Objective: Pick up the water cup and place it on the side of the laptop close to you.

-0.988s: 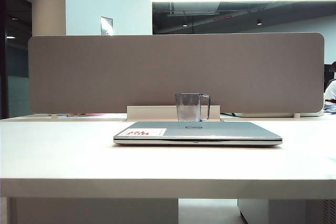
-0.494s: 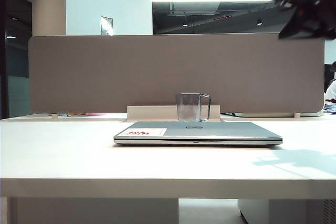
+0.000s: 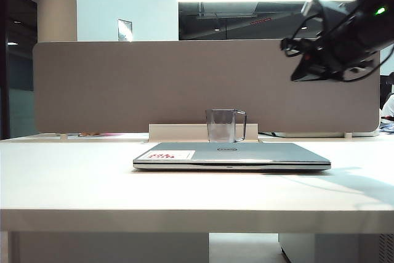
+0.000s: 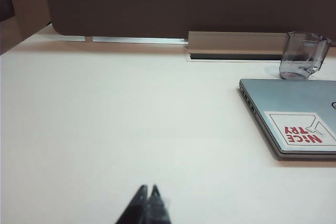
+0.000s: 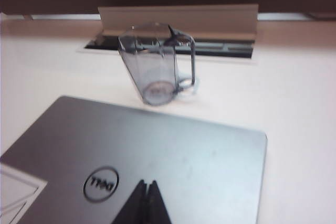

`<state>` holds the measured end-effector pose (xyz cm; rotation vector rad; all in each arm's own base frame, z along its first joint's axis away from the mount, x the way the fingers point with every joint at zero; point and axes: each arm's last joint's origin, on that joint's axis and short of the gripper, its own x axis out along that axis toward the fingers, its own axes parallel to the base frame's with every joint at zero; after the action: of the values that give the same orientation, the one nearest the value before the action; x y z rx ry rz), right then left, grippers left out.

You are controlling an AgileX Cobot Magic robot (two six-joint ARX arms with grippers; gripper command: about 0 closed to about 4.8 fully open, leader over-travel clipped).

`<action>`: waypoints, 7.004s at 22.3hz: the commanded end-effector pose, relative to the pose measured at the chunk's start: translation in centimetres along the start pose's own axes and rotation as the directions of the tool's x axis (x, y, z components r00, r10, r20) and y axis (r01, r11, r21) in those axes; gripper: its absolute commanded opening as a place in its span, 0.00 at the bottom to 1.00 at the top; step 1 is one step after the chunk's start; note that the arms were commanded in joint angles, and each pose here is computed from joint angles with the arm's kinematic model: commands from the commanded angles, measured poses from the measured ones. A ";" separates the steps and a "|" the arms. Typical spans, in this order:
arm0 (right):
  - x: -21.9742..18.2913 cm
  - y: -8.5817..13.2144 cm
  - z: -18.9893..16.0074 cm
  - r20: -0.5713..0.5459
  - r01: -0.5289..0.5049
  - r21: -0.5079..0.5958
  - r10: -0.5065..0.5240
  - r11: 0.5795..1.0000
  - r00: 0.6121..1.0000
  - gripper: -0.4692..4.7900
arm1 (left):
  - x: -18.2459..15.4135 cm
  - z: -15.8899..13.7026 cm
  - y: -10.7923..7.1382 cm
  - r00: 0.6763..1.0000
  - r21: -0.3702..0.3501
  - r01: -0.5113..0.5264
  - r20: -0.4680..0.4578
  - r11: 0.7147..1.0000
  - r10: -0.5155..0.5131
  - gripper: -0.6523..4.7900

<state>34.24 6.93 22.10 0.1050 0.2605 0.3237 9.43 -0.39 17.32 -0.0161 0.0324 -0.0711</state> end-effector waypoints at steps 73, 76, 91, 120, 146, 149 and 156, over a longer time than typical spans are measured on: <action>24.7 -3.4 -2.0 0.153 0.044 -0.080 -0.031 0.996 0.988 0.27 | 0.0 0.1 0.0 1.000 0.005 -0.004 0.008 1.000 0.004 0.11; 24.7 -3.4 -2.0 0.154 0.024 -0.083 -0.011 0.996 0.988 0.27 | 0.0 0.1 0.0 1.000 0.005 -0.004 0.008 1.000 0.004 0.11; 24.8 -3.5 -2.0 0.186 0.033 -0.116 -0.011 0.993 0.982 0.24 | 0.0 0.1 0.0 1.000 0.005 -0.004 0.008 1.000 0.004 0.11; 24.9 -4.0 -2.8 0.161 0.073 -0.126 -0.052 0.989 0.986 0.44 | 0.0 0.1 0.0 1.000 0.005 -0.004 0.011 1.000 0.004 0.11; 24.9 -2.6 -2.1 0.237 -0.001 -0.142 0.035 0.990 0.971 0.24 | 0.0 0.2 0.0 1.000 0.005 -0.004 0.016 1.000 0.004 0.11; 25.0 -1.9 -2.3 0.232 -0.015 -0.144 0.049 0.989 0.971 0.24 | 0.0 0.2 0.0 1.000 0.005 -0.004 0.016 1.000 0.004 0.11; 25.1 -0.6 -2.5 0.214 -0.081 -0.158 0.115 0.984 0.970 0.24 | 0.0 0.2 0.0 1.000 0.005 -0.004 0.016 1.000 0.004 0.11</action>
<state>56.85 14.28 12.84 0.0050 0.0372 0.3908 9.43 -0.38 17.25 -0.0157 0.0377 -0.0684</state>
